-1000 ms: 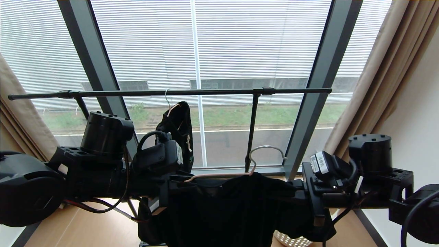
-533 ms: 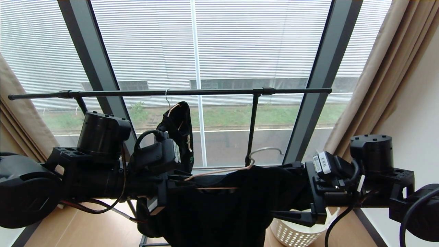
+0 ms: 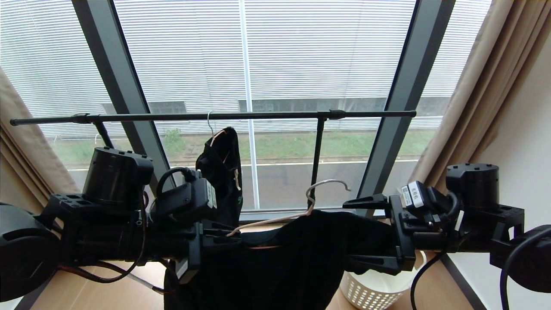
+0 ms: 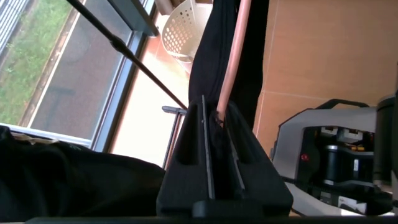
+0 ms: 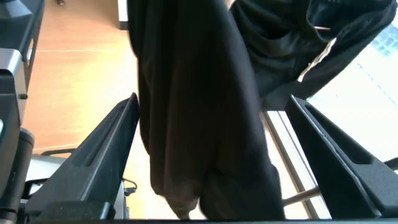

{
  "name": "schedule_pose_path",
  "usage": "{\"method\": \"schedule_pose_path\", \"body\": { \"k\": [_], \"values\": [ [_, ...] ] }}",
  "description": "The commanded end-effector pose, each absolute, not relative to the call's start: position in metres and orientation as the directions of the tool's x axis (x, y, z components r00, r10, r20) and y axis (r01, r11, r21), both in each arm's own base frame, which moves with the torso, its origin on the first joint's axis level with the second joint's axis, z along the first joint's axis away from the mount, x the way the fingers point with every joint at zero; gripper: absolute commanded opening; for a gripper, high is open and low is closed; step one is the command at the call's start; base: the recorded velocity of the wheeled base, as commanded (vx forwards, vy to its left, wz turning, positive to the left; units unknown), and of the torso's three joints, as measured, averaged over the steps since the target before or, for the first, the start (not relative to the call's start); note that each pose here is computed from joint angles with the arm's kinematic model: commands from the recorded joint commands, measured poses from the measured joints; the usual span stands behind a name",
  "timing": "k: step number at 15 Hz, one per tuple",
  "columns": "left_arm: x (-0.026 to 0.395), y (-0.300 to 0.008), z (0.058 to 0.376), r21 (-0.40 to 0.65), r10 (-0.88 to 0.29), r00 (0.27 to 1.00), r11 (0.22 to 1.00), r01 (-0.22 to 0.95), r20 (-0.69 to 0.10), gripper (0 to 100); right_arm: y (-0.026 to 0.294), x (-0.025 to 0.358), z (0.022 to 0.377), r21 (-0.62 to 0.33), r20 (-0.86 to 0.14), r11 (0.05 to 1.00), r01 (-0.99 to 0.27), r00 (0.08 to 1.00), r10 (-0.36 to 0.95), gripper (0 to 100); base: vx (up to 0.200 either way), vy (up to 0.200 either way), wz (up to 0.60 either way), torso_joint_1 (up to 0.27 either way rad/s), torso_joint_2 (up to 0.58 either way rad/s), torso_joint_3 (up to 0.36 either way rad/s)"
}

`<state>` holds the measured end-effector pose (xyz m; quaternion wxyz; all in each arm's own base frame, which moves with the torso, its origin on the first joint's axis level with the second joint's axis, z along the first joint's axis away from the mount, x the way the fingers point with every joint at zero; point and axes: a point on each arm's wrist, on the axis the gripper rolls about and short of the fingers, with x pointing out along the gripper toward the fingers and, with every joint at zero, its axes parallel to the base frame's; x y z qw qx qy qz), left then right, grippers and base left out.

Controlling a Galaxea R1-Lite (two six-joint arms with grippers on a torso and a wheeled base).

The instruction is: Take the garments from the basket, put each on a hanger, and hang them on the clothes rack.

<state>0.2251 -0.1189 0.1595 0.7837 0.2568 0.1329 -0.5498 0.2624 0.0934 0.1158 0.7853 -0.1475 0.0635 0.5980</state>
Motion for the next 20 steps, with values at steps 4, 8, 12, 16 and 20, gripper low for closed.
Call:
{"method": "schedule_pose_path", "body": {
  "k": [4,8,12,16,20],
  "values": [
    [0.213,-0.093,0.164,0.236,-0.793,0.398,0.323,0.916,-0.461,0,0.085,0.272,0.112,-0.147,-0.281,0.276,-0.95,0.307,0.909,100,0.0,0.0,0.0,0.0,0.0,0.0],
    [0.209,-0.085,0.164,0.188,-0.791,0.412,0.367,0.911,-0.453,0,0.084,0.275,0.107,-0.136,-0.289,0.283,-0.949,0.311,0.905,100,0.0,0.0,0.0,0.0,0.0,0.0],
    [0.208,-0.078,0.164,0.181,-0.78,0.433,0.395,0.901,-0.451,0,0.08,0.283,0.099,-0.116,-0.302,0.299,-0.947,0.321,0.898,100,0.0,0.0,0.0,0.0,0.0,0.0],
    [0.203,-0.076,0.167,0.148,-0.781,0.442,0.423,0.894,-0.441,0,0.079,0.293,0.086,-0.088,-0.321,0.311,-0.946,0.322,0.891,100,0.0,0.0,0.0,0.0,0.0,0.0],
    [0.198,-0.074,0.165,0.142,-0.781,0.439,0.423,0.895,-0.443,0,0.074,0.304,0.083,-0.085,-0.321,0.333,-0.939,0.343,0.883,0,0.0,0.0,0.0,0.0,0.0,0.0]
  ]
}}
